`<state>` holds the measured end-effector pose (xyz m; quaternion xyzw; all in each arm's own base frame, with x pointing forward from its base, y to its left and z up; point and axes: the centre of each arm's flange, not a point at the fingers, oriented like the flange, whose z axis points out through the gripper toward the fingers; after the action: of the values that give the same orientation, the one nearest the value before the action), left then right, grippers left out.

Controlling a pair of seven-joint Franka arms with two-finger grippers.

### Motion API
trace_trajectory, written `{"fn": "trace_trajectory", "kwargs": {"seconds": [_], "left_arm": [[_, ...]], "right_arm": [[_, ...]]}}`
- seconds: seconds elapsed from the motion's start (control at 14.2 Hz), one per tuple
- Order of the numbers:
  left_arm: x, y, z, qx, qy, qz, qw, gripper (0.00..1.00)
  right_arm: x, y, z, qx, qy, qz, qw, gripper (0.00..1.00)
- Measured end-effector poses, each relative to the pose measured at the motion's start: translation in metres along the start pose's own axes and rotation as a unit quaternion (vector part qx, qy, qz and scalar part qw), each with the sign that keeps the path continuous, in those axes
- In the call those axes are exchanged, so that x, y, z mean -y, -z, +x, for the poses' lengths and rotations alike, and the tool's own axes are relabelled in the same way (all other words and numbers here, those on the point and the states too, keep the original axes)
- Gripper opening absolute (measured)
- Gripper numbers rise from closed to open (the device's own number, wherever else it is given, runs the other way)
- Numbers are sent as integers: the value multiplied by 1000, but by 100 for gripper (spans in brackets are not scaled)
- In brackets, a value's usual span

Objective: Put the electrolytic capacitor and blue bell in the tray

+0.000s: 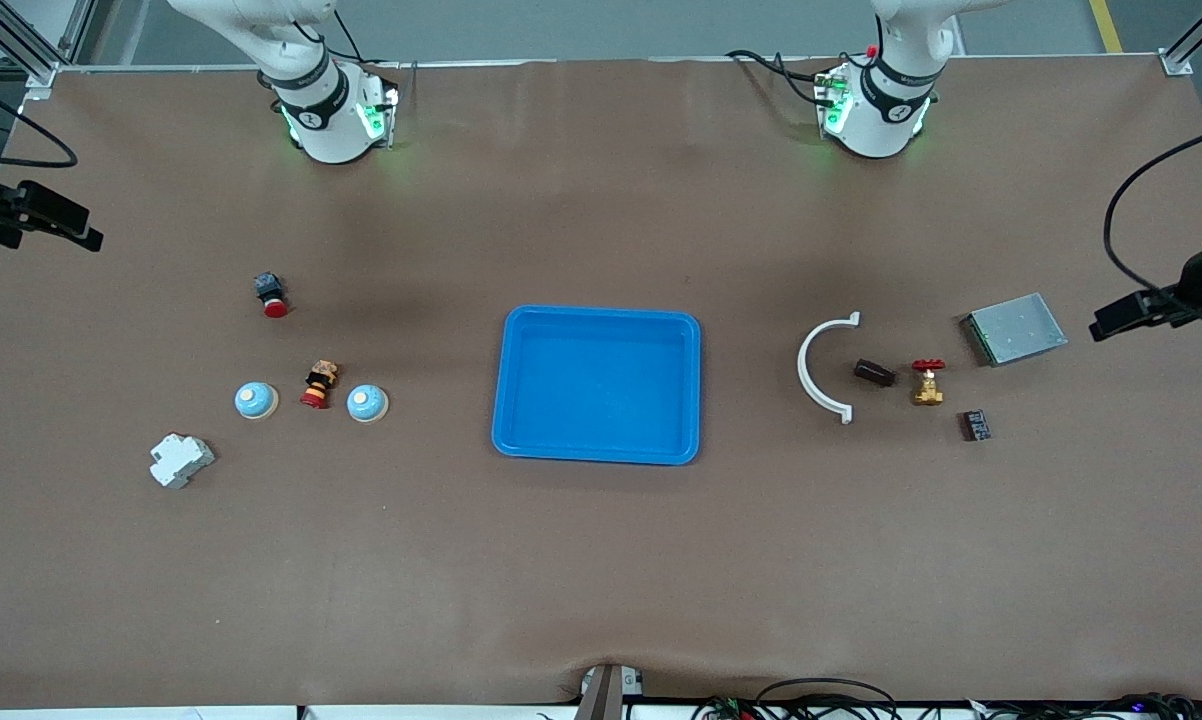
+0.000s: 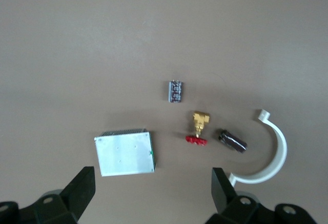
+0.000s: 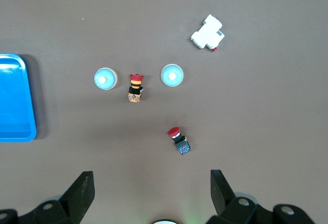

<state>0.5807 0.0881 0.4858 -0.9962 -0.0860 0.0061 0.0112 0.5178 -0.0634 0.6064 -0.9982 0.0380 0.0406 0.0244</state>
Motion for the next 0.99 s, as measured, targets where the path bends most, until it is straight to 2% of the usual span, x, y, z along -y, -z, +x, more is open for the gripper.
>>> {"fn": "trace_trajectory", "kwargs": {"seconds": [0.35,0.7,0.99], "left_arm": [[6,-103,22,4,9,-5,1000,100],[14,-195,42,-3,16,-12,1000,100],[1,-244,42,19,5,-18,1000,97]], "right_arm": [[-5,-13,8,12,-5,1,1000,100],[-16,-16,12,11,-15,1,1000,100],[-24,-10,13,4,-22,2,1000,100]]}}
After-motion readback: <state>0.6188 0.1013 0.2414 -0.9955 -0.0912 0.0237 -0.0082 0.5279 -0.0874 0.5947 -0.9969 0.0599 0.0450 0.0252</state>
